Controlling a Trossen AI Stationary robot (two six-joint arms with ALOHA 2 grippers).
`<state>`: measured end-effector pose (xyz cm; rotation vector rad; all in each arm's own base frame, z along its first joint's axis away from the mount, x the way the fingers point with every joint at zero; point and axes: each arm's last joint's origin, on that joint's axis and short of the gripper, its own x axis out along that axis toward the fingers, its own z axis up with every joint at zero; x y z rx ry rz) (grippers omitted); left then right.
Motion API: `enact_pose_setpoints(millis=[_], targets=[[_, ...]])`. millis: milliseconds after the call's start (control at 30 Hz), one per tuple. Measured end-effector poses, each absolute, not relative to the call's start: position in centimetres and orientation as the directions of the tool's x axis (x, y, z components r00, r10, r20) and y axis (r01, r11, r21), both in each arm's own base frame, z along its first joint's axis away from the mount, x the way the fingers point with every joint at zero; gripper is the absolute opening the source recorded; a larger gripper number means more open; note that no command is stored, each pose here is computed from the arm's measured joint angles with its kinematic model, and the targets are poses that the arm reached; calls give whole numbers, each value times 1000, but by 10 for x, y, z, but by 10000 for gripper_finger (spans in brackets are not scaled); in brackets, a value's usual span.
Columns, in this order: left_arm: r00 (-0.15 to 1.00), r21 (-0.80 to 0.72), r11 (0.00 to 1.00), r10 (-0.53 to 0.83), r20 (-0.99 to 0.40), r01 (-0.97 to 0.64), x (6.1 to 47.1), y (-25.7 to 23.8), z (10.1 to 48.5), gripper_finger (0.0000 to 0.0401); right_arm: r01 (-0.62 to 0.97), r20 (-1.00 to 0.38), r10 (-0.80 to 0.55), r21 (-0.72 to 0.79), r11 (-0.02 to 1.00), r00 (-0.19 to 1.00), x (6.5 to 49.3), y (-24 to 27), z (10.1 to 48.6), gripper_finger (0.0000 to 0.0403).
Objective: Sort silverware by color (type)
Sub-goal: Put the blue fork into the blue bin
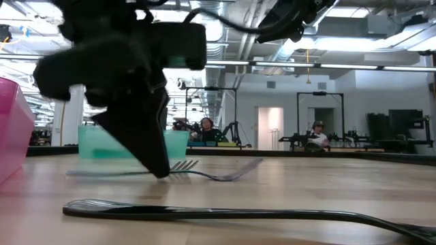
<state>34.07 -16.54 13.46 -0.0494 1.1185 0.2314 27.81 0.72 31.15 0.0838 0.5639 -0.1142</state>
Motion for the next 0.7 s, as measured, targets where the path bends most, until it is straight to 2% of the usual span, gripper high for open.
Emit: enact_pose_setpoints(millis=[367, 700], targets=[[440, 85, 994, 104, -892, -63, 363, -173, 180, 0, 131, -537, -85, 48, 990, 839, 278, 7, 311, 202], [397, 106, 994, 98, -913, 0, 369, -165, 216, 0, 122, -565, -79, 39, 992, 821, 276, 7, 309, 202]])
